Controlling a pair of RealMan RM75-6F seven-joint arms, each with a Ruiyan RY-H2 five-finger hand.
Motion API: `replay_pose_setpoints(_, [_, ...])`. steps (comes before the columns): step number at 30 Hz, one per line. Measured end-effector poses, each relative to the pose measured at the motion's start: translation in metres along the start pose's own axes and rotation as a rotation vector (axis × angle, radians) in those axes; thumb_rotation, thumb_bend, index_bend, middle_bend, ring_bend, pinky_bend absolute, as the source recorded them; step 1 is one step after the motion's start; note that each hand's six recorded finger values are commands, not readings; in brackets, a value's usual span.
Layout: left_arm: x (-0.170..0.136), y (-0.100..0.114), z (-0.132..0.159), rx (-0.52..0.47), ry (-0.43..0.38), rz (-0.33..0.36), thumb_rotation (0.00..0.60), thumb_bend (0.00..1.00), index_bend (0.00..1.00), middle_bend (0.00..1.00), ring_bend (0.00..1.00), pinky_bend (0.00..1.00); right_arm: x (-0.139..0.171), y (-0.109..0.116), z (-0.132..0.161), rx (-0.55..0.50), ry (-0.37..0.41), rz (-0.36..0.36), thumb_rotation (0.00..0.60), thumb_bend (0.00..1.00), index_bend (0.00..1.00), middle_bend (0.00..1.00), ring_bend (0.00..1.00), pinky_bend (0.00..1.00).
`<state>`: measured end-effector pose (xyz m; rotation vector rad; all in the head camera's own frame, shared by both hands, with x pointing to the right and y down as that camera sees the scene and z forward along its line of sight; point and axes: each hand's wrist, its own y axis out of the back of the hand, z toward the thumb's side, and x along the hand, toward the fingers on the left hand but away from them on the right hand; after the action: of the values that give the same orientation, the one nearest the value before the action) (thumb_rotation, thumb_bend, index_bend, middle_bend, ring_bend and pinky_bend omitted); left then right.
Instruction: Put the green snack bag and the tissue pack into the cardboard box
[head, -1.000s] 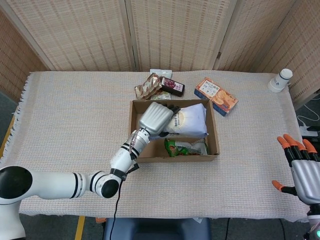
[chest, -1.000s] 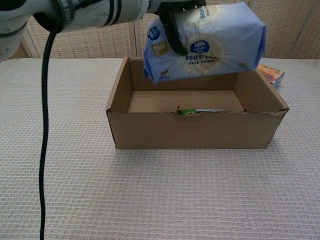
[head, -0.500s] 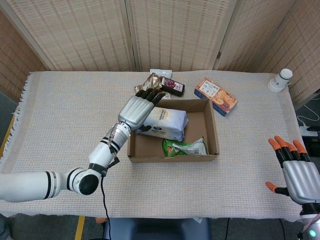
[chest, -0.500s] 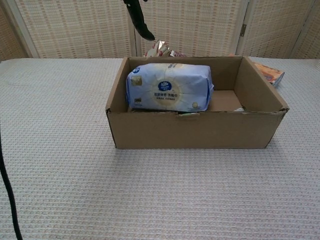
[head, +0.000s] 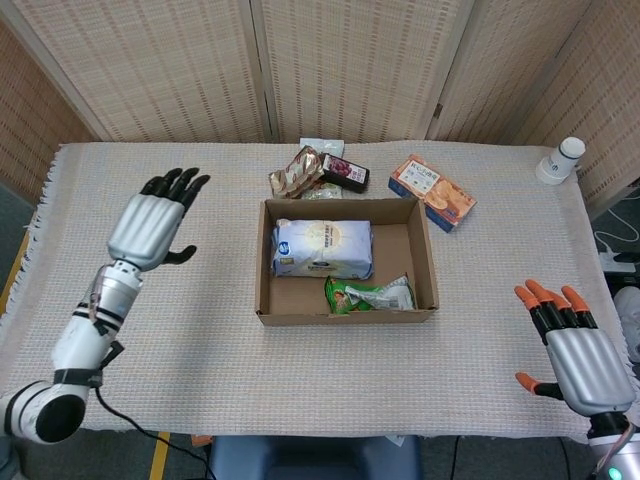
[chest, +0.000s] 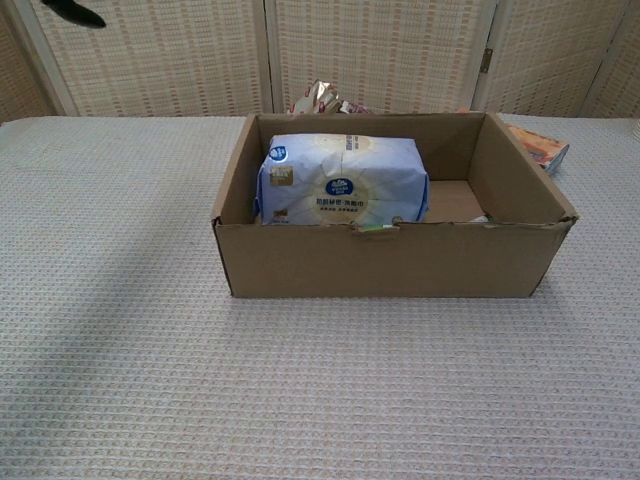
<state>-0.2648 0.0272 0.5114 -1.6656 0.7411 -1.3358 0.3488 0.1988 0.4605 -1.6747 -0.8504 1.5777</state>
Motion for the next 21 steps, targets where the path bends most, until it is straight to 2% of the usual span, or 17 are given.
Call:
replay_pose_setpoints(5, [-0.049,-0.008,-0.063,-0.022,0.071,0.046,0.600,0.23,0.00,0.01,0.00,0.16,0.003,0.001,0.001,-0.004,0.008,-0.005,0.600,0.00,0.05,0.01,0.00,0.00])
replay_pose_setpoints(9, [-0.093,-0.011,-0.104,-0.067,0.101,0.096,0.600,0.22,0.00,0.03,0.00,0.16,0.002,-0.001,0.002,0.004,0.010,0.000,0.600,0.00,0.05,0.01,0.00,0.00])
replay_pose_setpoints(11, [-0.120,-0.012,-0.122,-0.059,0.113,0.125,0.600,0.22,0.00,0.04,0.00,0.16,0.002,-0.003,0.003,0.011,0.012,0.005,0.600,0.00,0.05,0.01,0.00,0.00])
replay_pose_setpoints(17, [-0.187,-0.013,-0.154,0.041,0.169,0.148,0.600,0.22,0.00,0.04,0.00,0.16,0.001,-0.007,0.004,0.020,0.006,0.013,0.600,0.00,0.05,0.01,0.00,0.00])
replay_pose_setpoints(21, [-0.207,-0.015,-0.157,0.091,0.172,0.137,0.600,0.22,0.00,0.05,0.00,0.16,0.002,-0.008,0.004,0.021,0.005,0.012,0.600,0.00,0.05,0.01,0.00,0.00])
